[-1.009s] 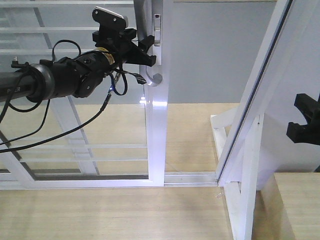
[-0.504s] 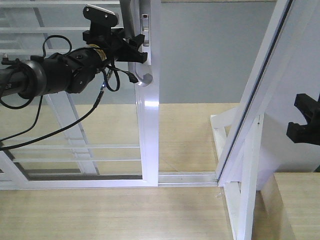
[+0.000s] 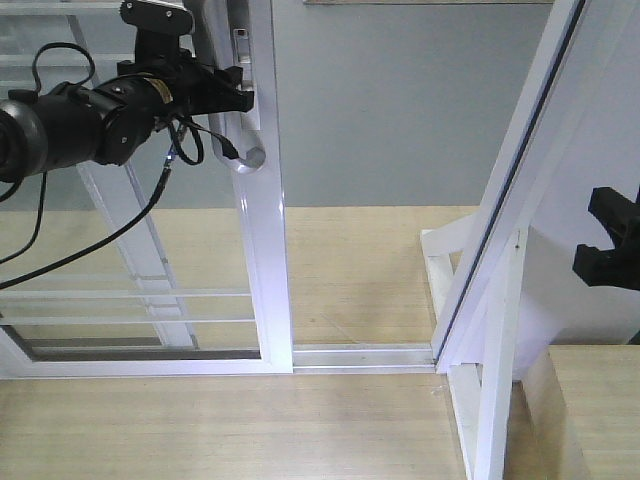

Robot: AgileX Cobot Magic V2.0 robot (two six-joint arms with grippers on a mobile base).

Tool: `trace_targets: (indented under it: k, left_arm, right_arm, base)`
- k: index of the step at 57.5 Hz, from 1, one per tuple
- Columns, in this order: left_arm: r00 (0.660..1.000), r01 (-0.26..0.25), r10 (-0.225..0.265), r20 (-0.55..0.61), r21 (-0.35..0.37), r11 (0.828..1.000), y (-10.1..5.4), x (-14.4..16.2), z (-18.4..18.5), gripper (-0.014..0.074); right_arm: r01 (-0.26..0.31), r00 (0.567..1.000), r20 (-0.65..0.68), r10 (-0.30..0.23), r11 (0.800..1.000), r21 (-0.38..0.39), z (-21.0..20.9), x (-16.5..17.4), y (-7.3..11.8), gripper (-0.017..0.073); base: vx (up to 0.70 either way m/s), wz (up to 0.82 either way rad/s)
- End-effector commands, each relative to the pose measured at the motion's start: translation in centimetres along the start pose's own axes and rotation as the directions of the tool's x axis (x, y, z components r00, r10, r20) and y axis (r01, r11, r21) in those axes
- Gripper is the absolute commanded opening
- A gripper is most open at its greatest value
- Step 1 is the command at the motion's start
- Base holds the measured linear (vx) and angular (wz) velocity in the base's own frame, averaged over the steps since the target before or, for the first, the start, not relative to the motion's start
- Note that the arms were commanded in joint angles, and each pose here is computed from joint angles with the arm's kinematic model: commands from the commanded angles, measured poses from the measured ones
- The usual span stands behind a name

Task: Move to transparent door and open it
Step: 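Slide the door farther open with the left gripper holding the handle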

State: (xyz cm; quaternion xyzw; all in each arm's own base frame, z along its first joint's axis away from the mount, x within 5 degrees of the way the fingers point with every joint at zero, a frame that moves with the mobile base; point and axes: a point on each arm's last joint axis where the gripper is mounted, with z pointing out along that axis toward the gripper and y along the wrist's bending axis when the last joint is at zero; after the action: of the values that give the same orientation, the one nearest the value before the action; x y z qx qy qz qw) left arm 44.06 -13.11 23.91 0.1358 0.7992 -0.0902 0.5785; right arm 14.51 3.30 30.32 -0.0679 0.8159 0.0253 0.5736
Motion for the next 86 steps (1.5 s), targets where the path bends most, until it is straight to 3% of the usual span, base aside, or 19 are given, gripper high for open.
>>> trace_targets:
  k: [1, 19, 43, 74, 81, 86]
  left_arm:
    - [0.989, 0.045, -0.039, 0.144, -0.033, 0.998, 1.6, -4.6, -2.4, 0.0427]
    - [0.983, 0.062, -0.044, 0.178, -0.099, 0.993, 4.5, -6.3, -4.3, 0.0427]
    - [0.992, 0.035, -0.014, 0.125, -0.169, 0.985, 6.7, -7.2, -6.3, 0.0427]
    - [0.994, 0.055, -0.029, 0.102, -0.271, 0.961, 10.2, -8.2, -9.2, 0.0427]
    - [0.997, 0.013, 0.012, 0.082, -0.291, 0.957, 10.6, -8.3, -9.8, 0.0427]
    - [0.996, 0.011, 0.015, 0.082, -0.304, 0.953, 11.1, -8.4, -10.1, 0.0427]
  right_arm:
    - [0.020, 0.997, 0.082, -0.018, 1.000, -0.025, -0.4, -1.5, 0.2, 0.0313]
    - [0.020, 0.997, 0.081, -0.018, 1.000, -0.024, -0.4, -1.5, 0.2, 0.0313]
    - [0.020, 0.997, 0.081, -0.018, 1.000, -0.024, -0.4, -1.5, 0.2, 0.0313]
    - [0.020, 0.997, 0.081, -0.018, 1.000, -0.024, -0.4, -1.5, 0.2, 0.0313]
    - [0.020, 0.997, 0.081, -0.018, 1.000, -0.024, -0.4, -1.5, 0.2, 0.0313]
    - [0.020, 0.997, 0.081, -0.018, 1.000, -0.024, -0.4, -1.5, 0.2, 0.0313]
  base:
    - [0.00, 0.00]
    - [0.00, 0.00]
    - [0.00, 0.00]
    - [0.00, 0.00]
    - [0.00, 0.00]
    - [0.00, 0.00]
